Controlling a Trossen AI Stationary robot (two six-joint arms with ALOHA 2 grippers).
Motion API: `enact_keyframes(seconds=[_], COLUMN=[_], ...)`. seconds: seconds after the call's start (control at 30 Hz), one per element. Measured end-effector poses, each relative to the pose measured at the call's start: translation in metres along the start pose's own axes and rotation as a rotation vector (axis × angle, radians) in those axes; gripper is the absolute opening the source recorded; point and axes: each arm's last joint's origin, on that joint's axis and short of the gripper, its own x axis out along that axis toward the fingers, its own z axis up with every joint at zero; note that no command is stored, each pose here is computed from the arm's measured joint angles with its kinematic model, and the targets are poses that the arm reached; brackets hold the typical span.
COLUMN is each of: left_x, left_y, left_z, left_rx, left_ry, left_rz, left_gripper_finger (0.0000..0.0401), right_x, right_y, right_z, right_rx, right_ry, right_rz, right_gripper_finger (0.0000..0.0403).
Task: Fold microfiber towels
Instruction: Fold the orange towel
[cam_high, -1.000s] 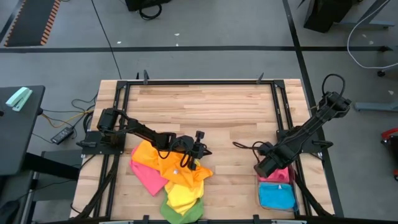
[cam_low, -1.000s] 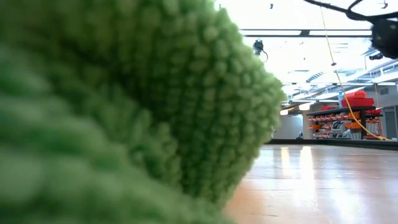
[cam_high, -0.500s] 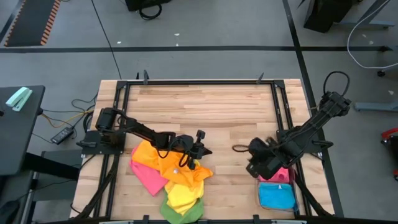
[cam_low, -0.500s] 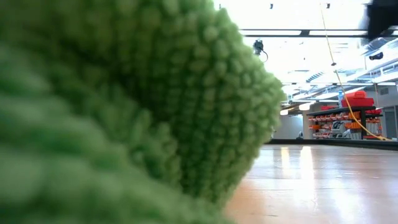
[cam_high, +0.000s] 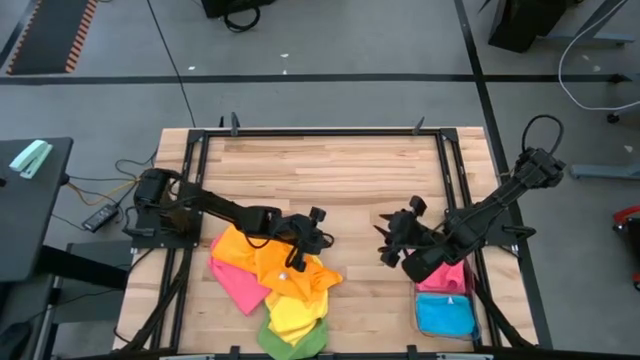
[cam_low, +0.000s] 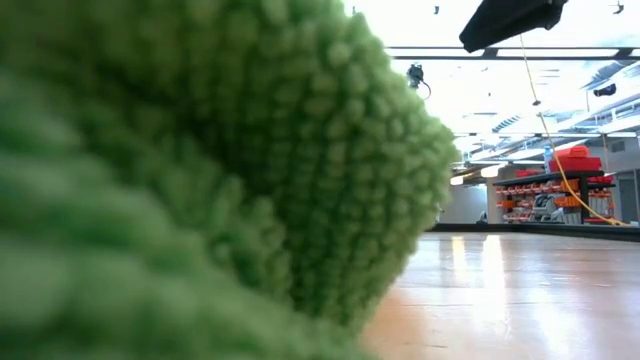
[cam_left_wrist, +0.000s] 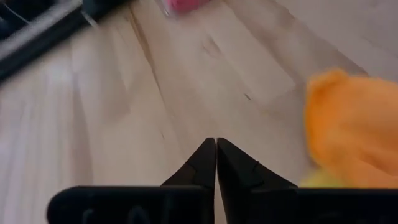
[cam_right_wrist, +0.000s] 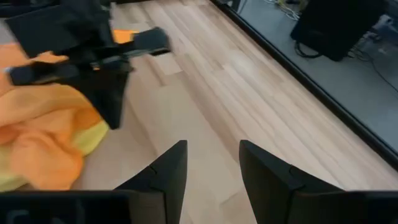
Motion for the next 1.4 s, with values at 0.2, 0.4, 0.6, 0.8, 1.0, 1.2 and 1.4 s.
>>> enact_keyframes(seconds=[0.2,0.4,0.6,0.8,1.0,1.2,1.4], left_x=[-0.016,-0.027,-0.031,-0.035,-0.039,-0.042,-0.045], left_y=[0.004,0.001,-0.009,-0.016,-0.022,-0.033,-0.046], left_z=[0.01,0.02,0.027,0.032,0.034,0.036,0.04], left_rx=[-0.06,-0.118,-0.156,-0.186,-0.263,-0.33,-0.369], left_ry=[0.101,0.168,0.195,0.238,0.287,0.312,0.321], left_rz=[-0.054,-0.115,-0.151,-0.176,-0.2,-0.253,-0.272], left_gripper_finger=[0.0011,0.0026,0.003,0.0018,0.0015,0.0031,0.0064], right_x=[0.02,0.043,0.057,0.061,0.061,0.059,0.06], right_y=[0.0,-0.001,-0.004,-0.004,0.002,0.011,0.012], right_z=[-0.008,-0.026,-0.035,-0.039,-0.034,-0.024,-0.023], right_rx=[0.023,-0.002,-0.004,-0.005,-0.027,-0.107,-0.179], right_ry=[0.02,0.057,0.057,0.052,0.045,0.004,-0.014], right_rz=[0.006,0.058,0.076,0.081,0.184,0.365,0.398], right_gripper_finger=[0.0153,0.0153,0.0153,0.0153,0.0153,0.0153,0.0153])
